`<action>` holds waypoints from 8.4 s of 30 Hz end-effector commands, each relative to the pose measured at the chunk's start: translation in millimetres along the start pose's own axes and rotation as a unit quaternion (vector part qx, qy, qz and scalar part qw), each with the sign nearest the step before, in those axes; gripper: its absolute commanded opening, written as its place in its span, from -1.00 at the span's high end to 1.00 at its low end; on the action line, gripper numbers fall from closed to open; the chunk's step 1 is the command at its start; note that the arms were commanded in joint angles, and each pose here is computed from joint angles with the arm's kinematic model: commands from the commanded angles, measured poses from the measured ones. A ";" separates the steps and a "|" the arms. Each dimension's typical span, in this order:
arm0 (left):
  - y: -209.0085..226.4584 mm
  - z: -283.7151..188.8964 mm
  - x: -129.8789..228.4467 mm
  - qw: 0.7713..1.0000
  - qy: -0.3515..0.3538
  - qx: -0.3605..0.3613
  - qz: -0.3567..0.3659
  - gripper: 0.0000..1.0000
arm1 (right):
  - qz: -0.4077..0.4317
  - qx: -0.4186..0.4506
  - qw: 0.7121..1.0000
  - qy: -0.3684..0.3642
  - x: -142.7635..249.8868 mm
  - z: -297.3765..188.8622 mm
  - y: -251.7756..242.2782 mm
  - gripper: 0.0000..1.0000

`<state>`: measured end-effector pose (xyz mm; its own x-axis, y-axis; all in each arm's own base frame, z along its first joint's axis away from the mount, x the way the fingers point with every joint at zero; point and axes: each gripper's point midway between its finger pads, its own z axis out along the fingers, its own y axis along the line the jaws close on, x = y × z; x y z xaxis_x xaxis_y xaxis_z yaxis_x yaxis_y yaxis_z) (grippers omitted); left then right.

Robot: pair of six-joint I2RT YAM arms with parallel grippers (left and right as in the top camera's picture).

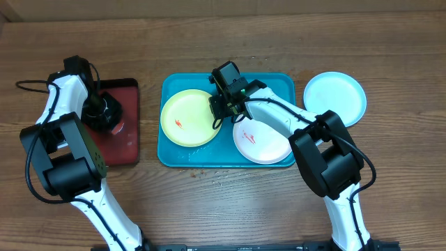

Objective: Clean dirty plates on tray and stack at the side
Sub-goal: 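Rub the sponge in the water on the red tray with the left gripper, then carry the sponge with the left gripper onto the yellow plate, then scrub the yellow plate with the sponge in the left gripper, then return the sponge to the red tray with the left gripper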

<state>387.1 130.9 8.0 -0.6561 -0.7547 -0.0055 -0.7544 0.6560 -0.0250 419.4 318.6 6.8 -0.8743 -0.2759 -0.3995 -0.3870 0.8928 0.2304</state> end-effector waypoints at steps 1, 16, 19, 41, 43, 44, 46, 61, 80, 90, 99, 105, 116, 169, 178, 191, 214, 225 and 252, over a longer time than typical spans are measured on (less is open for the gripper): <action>3.7 -4.6 -2.9 1.000 -0.013 -0.010 0.003 0.75 | 0.005 0.024 0.999 0.038 28.1 18.6 -15.4 0.83; 6.5 -6.2 -24.0 0.998 -0.062 -0.026 0.002 -1.00 | 0.005 0.025 0.999 0.040 29.2 18.5 -15.6 0.83; 6.4 -6.2 -23.7 0.998 -0.061 -0.025 0.002 -0.60 | 0.005 0.025 0.999 0.040 29.1 18.5 -15.6 0.82; -14.8 -133.6 -31.2 0.998 -0.060 0.014 0.016 0.92 | 0.005 0.024 0.999 0.037 27.9 18.6 -15.3 0.83; -26.3 -155.6 -27.0 0.996 -0.057 0.049 0.043 0.92 | 0.005 0.024 0.999 0.037 27.7 18.6 -15.2 0.83; -31.8 -164.3 -24.2 0.995 -0.055 0.066 0.058 0.92 | 0.005 0.024 0.999 0.036 27.6 18.6 -15.2 0.83; -38.9 -172.2 -18.8 0.992 -0.048 0.087 0.075 0.92 | 0.005 0.024 0.999 0.035 27.0 18.7 -15.0 0.82; -81.9 -69.3 86.9 0.961 0.094 0.057 0.254 0.91 | 0.004 0.023 0.999 0.032 25.5 18.8 -14.6 0.92; -165.1 -49.0 152.6 0.935 0.052 0.080 0.342 0.92 | 0.012 0.052 0.998 0.025 23.3 18.0 -25.7 0.92; -176.6 -1.7 178.1 0.927 0.038 0.093 0.362 0.92 | 0.033 0.056 0.997 0.031 26.3 17.6 -27.7 0.92; -142.0 24.2 153.6 0.930 -0.027 -0.014 0.366 0.92 | 0.032 0.055 0.998 0.030 25.9 17.7 -27.4 0.92; -105.1 14.9 119.8 0.916 -0.090 -0.141 0.364 0.92 | 0.032 0.055 0.998 0.030 25.8 17.7 -27.4 0.92; -96.4 -3.2 95.4 0.898 -0.141 -0.202 0.364 0.91 | 0.032 0.055 0.998 0.029 25.7 17.7 -27.3 0.92; -200.6 5.3 189.5 0.914 0.023 0.139 0.381 0.92 | 0.032 0.056 0.997 0.033 27.6 17.5 -27.8 0.92; -146.9 12.1 190.2 0.922 0.044 0.011 0.384 0.92 | 0.032 0.056 0.997 0.033 27.5 17.5 -27.8 0.92; -88.5 -16.9 112.2 0.886 -0.110 -0.233 0.384 0.92 | 0.032 0.056 0.997 0.034 27.9 17.5 -27.9 0.92; -63.6 -167.9 38.8 0.969 -0.187 -0.055 0.150 0.91 | 0.032 0.056 0.997 0.034 27.9 17.6 -28.0 0.92; -13.1 -73.4 2.1 0.992 -0.034 -0.052 0.106 0.92 | 0.032 0.056 0.997 0.033 27.8 17.6 -27.9 0.92; -2.6 -72.7 -17.1 0.996 -0.005 -0.051 0.077 0.07 | 0.031 0.055 0.998 0.028 21.8 13.7 -25.6 0.92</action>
<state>379.5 134.4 55.2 -0.7654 -0.6403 0.0640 -0.6313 0.7664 0.1187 421.3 316.1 7.4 -0.8909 -0.2272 -0.3933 -0.3362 0.9121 0.2347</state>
